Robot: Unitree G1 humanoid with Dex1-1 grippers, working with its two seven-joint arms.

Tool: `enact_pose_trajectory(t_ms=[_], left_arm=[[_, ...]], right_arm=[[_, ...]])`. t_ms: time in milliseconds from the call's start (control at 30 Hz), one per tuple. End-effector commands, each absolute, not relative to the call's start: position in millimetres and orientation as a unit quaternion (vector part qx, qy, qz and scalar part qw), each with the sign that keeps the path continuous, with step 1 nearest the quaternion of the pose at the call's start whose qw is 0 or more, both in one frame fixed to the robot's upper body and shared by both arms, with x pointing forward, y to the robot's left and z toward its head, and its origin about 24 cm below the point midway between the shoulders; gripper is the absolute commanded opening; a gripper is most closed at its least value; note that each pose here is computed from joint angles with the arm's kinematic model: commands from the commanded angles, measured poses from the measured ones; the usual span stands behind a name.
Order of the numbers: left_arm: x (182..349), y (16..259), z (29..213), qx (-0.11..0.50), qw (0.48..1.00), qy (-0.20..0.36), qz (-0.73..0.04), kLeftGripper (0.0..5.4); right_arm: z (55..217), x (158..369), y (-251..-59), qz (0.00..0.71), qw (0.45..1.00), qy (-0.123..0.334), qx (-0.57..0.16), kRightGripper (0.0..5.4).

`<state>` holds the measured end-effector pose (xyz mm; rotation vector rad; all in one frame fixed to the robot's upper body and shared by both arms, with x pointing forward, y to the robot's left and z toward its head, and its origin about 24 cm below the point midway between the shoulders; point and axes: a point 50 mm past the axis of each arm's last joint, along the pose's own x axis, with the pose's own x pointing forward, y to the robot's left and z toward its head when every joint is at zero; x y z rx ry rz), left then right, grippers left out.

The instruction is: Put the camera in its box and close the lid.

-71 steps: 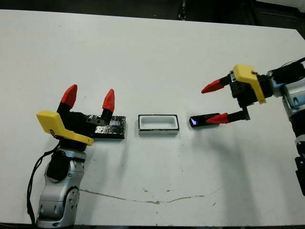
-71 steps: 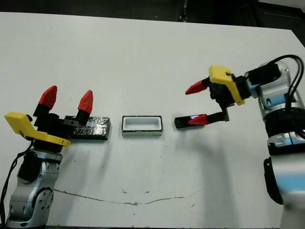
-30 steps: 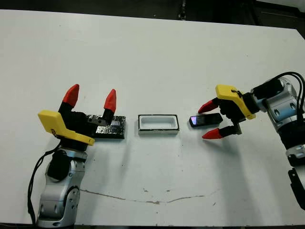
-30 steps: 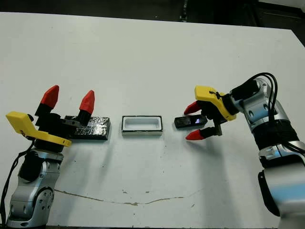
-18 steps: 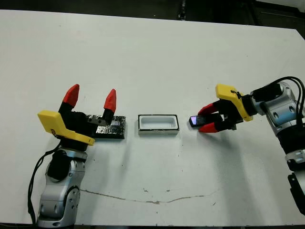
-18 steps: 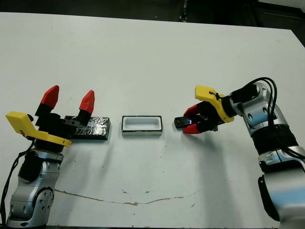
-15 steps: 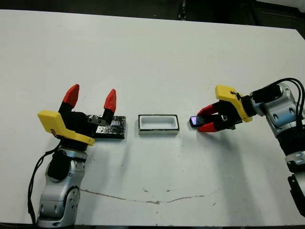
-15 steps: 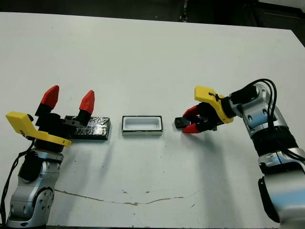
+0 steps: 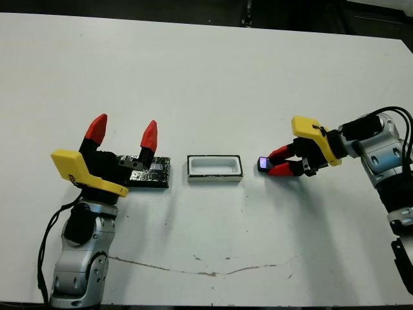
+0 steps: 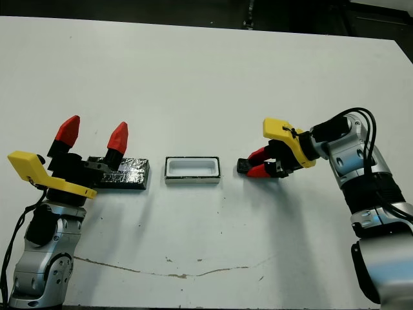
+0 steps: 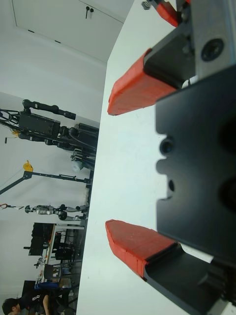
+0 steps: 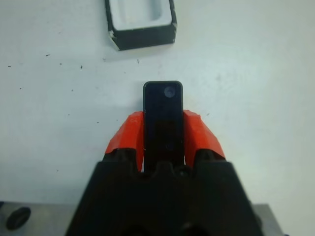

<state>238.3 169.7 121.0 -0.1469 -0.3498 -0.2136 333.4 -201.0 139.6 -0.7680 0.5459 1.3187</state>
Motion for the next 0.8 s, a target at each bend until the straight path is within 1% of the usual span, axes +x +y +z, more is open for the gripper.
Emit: enact_pose_trajectory(t_ms=[33, 100, 200, 333, 433, 600, 667, 733, 800], left_arm=[[238.4, 172, 120.4, -0.067, 0.978, -0.168, -0.107, 5.40], [238.3, 171, 120.8, -0.066, 0.978, -0.168, -0.104, 5.40], [238.1, 171, 121.0, -0.066, 0.978, -0.166, -0.103, 5.40], [238.5, 171, 120.7, -0.064, 0.978, -0.167, -0.104, 5.40], [238.2, 171, 121.2, -0.062, 0.979, -0.167, -0.104, 5.40], [238.0, 171, 121.5, -0.062, 0.979, -0.167, -0.103, 5.40], [238.1, 171, 121.5, -0.064, 0.978, -0.167, -0.104, 5.40], [238.2, 172, 121.5, -0.067, 0.978, -0.168, -0.105, 5.40], [238.1, 172, 121.7, -0.065, 0.978, -0.169, -0.104, 5.40]], right_arm=[[148.5, 330, -209.0, 0.561, 0.715, 0.225, -0.350, 1.65], [152.9, 329, -209.7, 0.553, 0.740, 0.194, -0.330, 1.65], [162.2, 332, -209.6, 0.544, 0.763, 0.165, -0.308, 1.65], [178.0, 339, -205.4, 0.554, 0.774, 0.143, -0.273, 1.65], [187.7, 344, -198.5, 0.564, 0.776, 0.143, -0.241, 1.65], [195.8, 351, -175.9, 0.596, 0.760, 0.127, -0.226, 1.65], [197.3, 351, -166.0, 0.605, 0.752, 0.131, -0.228, 1.65], [196.3, 351, -155.6, 0.619, 0.741, 0.127, -0.227, 1.65], [191.8, 351, -144.0, 0.638, 0.728, 0.126, -0.216, 1.65]])
